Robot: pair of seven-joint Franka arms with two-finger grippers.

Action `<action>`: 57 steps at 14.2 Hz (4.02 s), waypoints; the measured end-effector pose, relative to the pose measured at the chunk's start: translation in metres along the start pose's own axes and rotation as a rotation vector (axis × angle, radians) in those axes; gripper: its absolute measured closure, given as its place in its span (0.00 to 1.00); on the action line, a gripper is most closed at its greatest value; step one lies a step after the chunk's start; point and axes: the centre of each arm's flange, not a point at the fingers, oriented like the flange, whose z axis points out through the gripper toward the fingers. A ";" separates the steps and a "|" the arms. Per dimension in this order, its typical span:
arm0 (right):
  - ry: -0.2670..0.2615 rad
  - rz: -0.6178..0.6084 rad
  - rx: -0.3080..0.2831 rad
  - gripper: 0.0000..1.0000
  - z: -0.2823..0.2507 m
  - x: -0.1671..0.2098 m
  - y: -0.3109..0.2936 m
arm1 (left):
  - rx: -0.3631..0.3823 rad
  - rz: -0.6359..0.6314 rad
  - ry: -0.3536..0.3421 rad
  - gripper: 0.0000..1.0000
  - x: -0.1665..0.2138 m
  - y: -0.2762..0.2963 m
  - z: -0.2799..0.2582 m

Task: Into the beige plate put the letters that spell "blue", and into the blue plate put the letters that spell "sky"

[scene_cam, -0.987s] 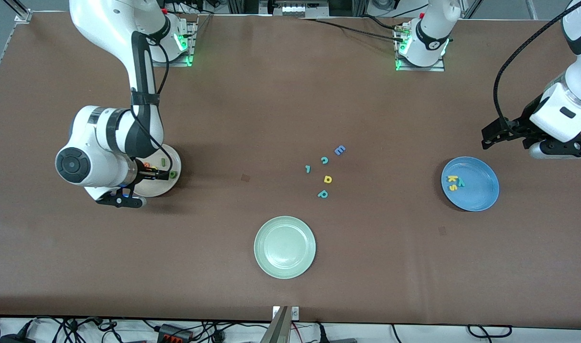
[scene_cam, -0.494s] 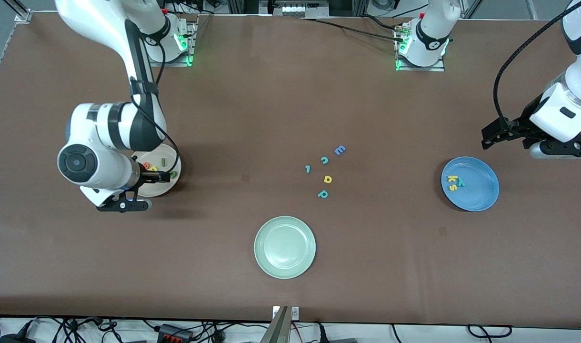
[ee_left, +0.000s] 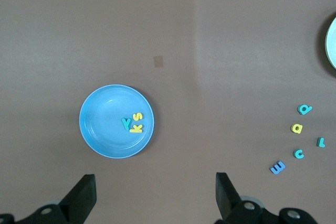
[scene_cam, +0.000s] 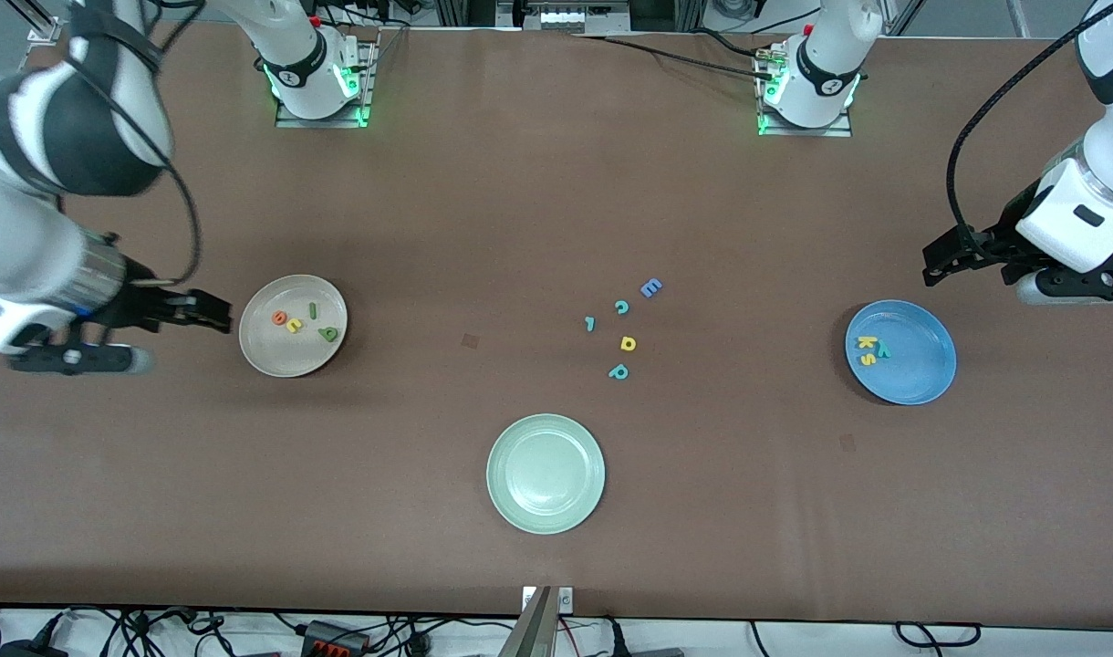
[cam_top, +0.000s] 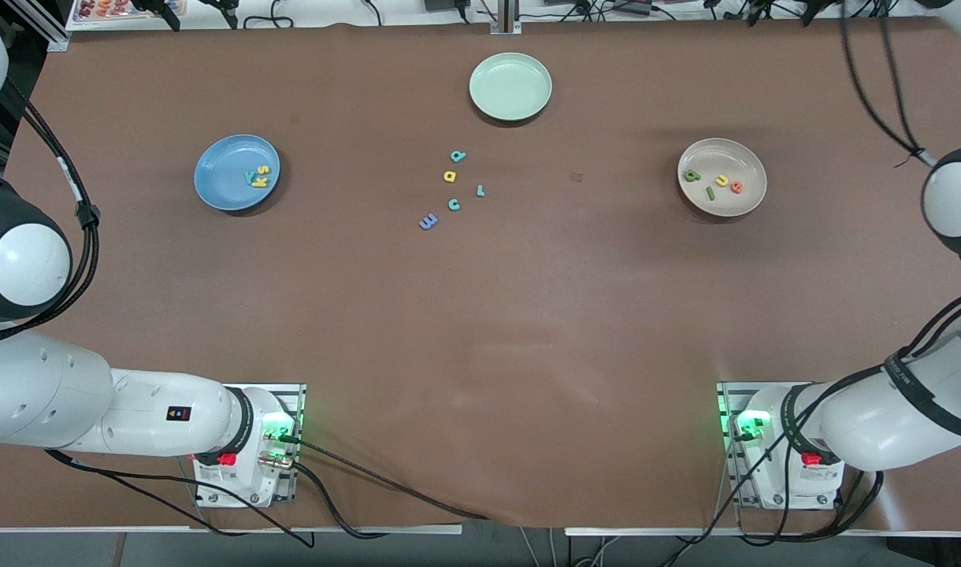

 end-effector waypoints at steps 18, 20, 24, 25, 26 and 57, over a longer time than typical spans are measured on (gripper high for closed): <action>-0.016 0.046 -0.020 0.00 -0.055 -0.080 0.083 | 0.008 -0.022 -0.073 0.00 -0.007 -0.012 0.006; -0.016 0.044 -0.019 0.00 -0.056 -0.087 0.082 | 0.008 -0.021 -0.073 0.00 -0.007 -0.012 0.006; -0.023 0.037 -0.019 0.00 -0.057 -0.089 0.079 | 0.008 -0.021 -0.075 0.00 -0.007 -0.012 0.007; -0.022 0.036 -0.019 0.00 -0.058 -0.089 0.079 | 0.008 -0.021 -0.076 0.00 -0.007 -0.012 0.007; -0.021 0.036 -0.019 0.00 -0.058 -0.089 0.079 | 0.008 -0.020 -0.076 0.00 -0.007 -0.012 0.007; -0.034 0.006 -0.029 0.00 -0.054 -0.091 0.080 | 0.008 -0.018 -0.077 0.00 -0.007 -0.011 0.007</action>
